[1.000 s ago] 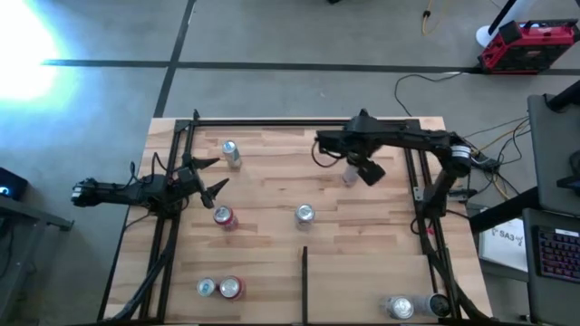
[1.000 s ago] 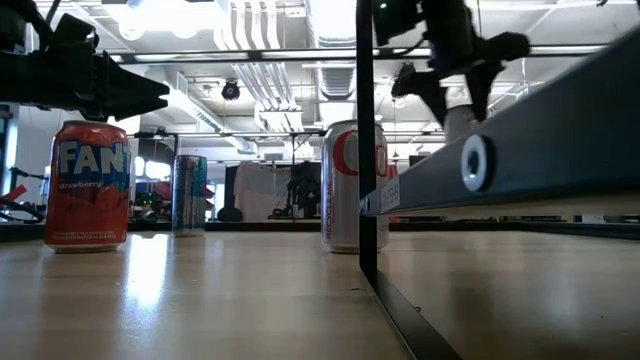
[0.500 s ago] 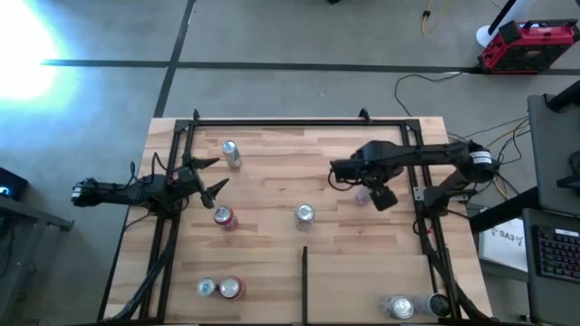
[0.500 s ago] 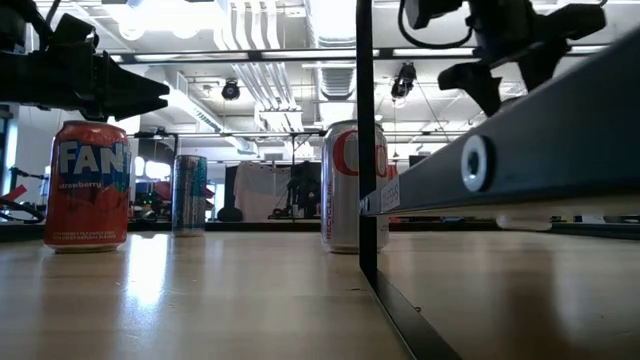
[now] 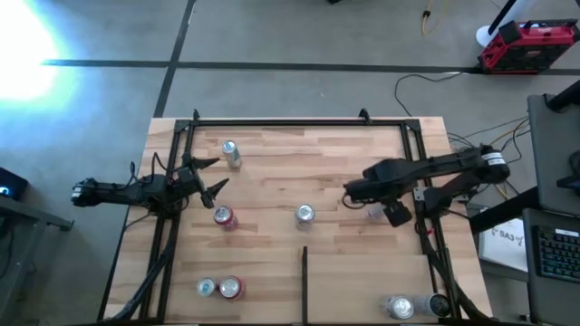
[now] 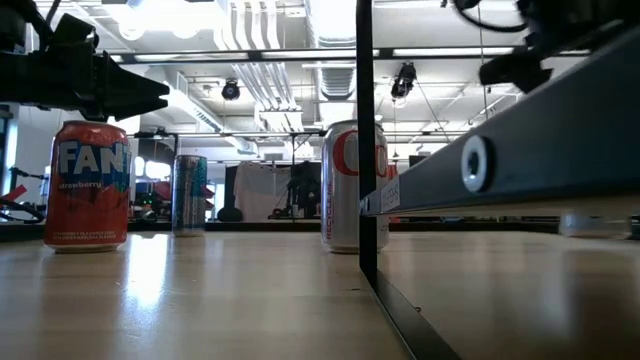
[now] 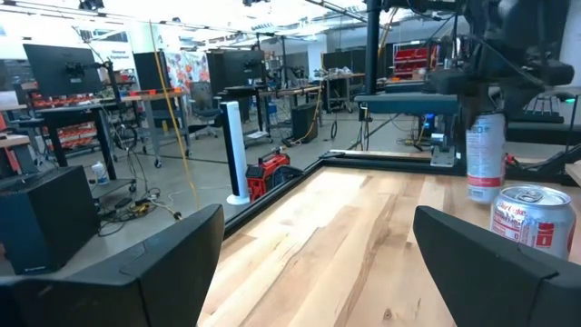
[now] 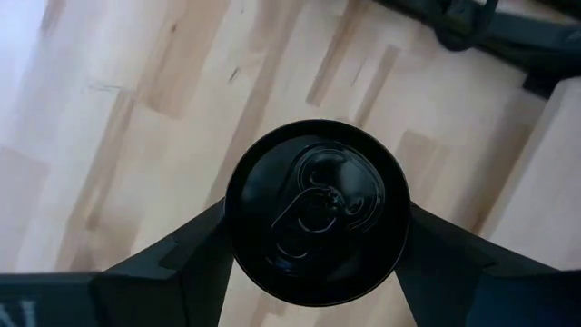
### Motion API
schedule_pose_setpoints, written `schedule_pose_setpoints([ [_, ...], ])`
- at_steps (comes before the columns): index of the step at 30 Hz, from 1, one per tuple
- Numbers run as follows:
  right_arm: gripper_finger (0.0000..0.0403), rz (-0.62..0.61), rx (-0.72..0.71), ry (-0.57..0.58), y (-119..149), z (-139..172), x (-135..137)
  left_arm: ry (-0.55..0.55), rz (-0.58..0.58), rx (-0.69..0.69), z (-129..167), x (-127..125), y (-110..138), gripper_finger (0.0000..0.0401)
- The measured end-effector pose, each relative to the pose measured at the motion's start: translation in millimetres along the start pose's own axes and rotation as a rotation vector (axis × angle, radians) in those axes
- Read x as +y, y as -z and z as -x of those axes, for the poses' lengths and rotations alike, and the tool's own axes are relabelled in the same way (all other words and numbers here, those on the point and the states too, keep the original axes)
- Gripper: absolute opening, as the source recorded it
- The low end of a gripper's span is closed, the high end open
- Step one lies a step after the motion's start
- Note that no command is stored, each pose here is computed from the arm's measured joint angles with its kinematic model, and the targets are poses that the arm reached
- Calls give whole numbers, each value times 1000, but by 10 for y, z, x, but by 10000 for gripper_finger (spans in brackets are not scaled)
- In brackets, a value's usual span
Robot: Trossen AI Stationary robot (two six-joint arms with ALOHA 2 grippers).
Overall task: Place canned beverage on shelf
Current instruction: Move the white soda can from top middle to right on the table
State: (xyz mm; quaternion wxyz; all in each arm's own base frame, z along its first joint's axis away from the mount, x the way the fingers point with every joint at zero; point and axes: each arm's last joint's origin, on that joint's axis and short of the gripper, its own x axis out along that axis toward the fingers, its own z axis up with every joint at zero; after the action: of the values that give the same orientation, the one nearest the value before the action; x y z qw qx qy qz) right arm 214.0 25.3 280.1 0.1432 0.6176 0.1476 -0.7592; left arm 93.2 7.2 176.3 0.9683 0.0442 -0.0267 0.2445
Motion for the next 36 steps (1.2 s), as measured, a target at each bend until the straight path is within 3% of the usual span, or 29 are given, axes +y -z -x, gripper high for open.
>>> schedule_pose_setpoints([
  [7, 244, 49, -9, 22, -177, -124, -291, 0, 0, 0, 0, 0, 0, 343],
  [22, 244, 122, -59, 5, -157, -220, -617, 0, 0, 0, 0, 0, 0, 343],
  [30, 247, 172, -53, 5, -150, -211, -644, 0, 0, 0, 0, 0, 0, 343],
  [36, 283, 227, -27, -2, -131, -178, -644, 0, 0, 0, 0, 0, 0, 343],
])
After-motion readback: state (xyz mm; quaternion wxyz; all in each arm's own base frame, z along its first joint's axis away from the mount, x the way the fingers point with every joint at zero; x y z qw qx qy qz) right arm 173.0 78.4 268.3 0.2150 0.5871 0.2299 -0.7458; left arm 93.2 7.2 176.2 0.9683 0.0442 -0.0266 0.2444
